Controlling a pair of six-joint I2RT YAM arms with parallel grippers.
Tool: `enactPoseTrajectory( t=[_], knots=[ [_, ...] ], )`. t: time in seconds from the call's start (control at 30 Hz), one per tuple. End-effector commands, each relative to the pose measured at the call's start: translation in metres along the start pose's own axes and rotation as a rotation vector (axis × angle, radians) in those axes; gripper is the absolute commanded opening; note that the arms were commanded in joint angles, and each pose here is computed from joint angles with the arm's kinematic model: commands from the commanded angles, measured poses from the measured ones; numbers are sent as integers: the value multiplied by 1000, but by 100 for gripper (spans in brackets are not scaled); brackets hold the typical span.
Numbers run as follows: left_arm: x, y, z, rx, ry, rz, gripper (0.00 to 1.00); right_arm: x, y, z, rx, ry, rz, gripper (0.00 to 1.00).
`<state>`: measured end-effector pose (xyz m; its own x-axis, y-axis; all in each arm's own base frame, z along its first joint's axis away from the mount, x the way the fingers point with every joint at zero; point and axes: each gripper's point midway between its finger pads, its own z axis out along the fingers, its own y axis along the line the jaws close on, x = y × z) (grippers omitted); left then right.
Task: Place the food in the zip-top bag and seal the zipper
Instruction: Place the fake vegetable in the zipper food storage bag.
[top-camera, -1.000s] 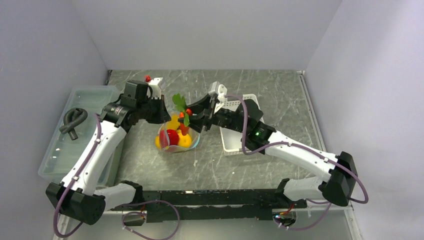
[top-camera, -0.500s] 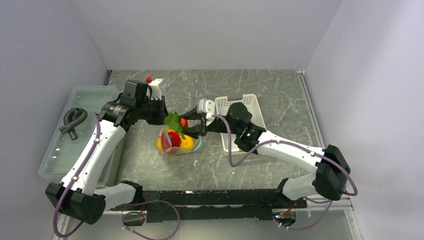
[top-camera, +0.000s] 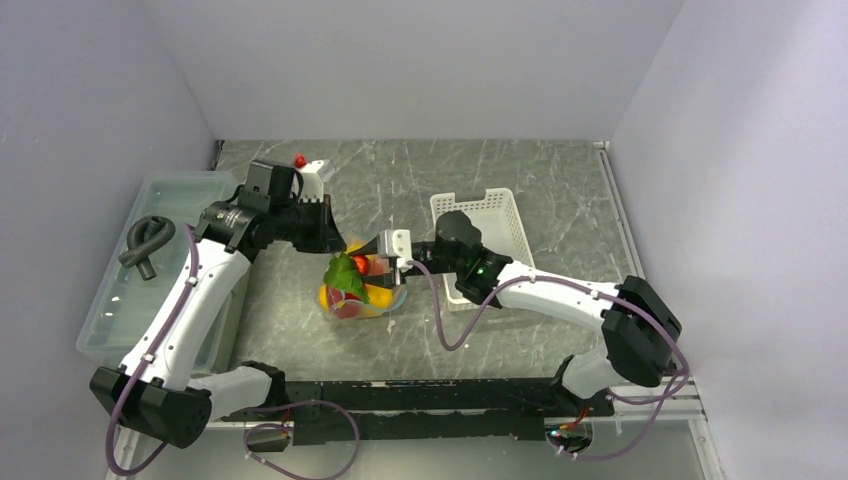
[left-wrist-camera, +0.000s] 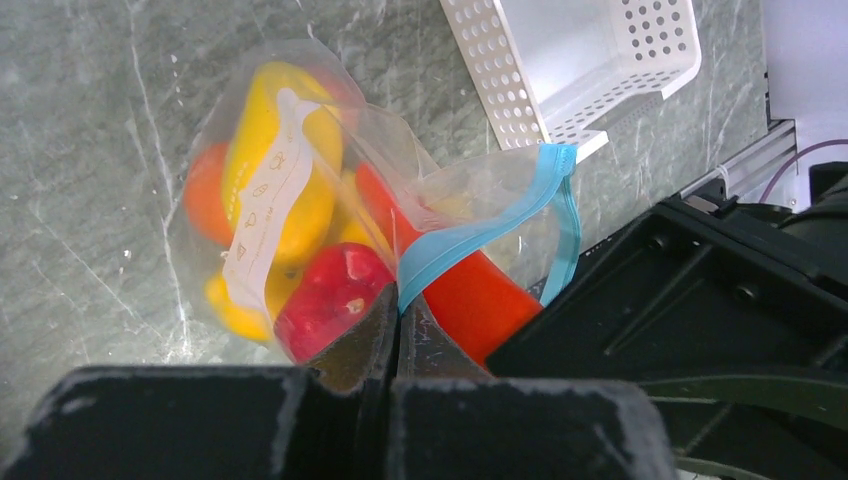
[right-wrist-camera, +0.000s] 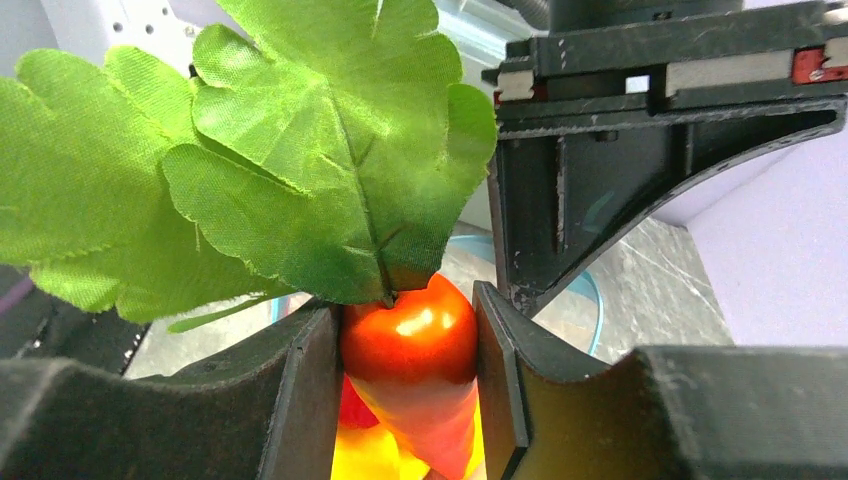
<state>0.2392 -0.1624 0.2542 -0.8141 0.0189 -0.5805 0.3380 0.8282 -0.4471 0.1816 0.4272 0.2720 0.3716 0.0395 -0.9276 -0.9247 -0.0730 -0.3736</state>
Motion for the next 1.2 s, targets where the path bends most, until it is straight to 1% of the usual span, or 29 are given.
enactPoseTrajectory(
  t=[0.0, 0.17, 0.3, 0.47, 0.63, 0.77, 0.83, 0.93, 1.07, 1.17],
  knots=[
    [-10, -19, -17, 70, -45, 42, 0, 6, 2, 4, -47, 11, -114, 14],
    [-5, -21, -19, 86, -34, 50, 0, 38, 1, 3, -45, 117, -117, 14],
    [-3, -26, -19, 117, -21, 55, 0, 55, 1, 2, -30, 164, -108, 13],
    [0, -30, -19, 146, -10, 64, 0, 82, 4, 3, -31, 227, -62, 14],
    [0, -31, -21, 147, -13, 71, 0, 108, 1, 0, 4, 291, -2, 15],
    [1, -33, -24, 154, -17, 75, 0, 128, -1, -5, 25, 367, 20, 16],
    [1, -34, -25, 163, -17, 77, 0, 137, -7, -7, 48, 414, 33, 16],
    [0, -39, -27, 183, -20, 80, 0, 148, -17, -11, 100, 490, 61, 20],
    [-3, -45, -32, 206, -29, 84, 0, 168, -32, -21, 190, 617, 82, 20],
    [-6, -48, -34, 217, -34, 85, 0, 173, -37, -25, 220, 654, 98, 24]
  ],
)
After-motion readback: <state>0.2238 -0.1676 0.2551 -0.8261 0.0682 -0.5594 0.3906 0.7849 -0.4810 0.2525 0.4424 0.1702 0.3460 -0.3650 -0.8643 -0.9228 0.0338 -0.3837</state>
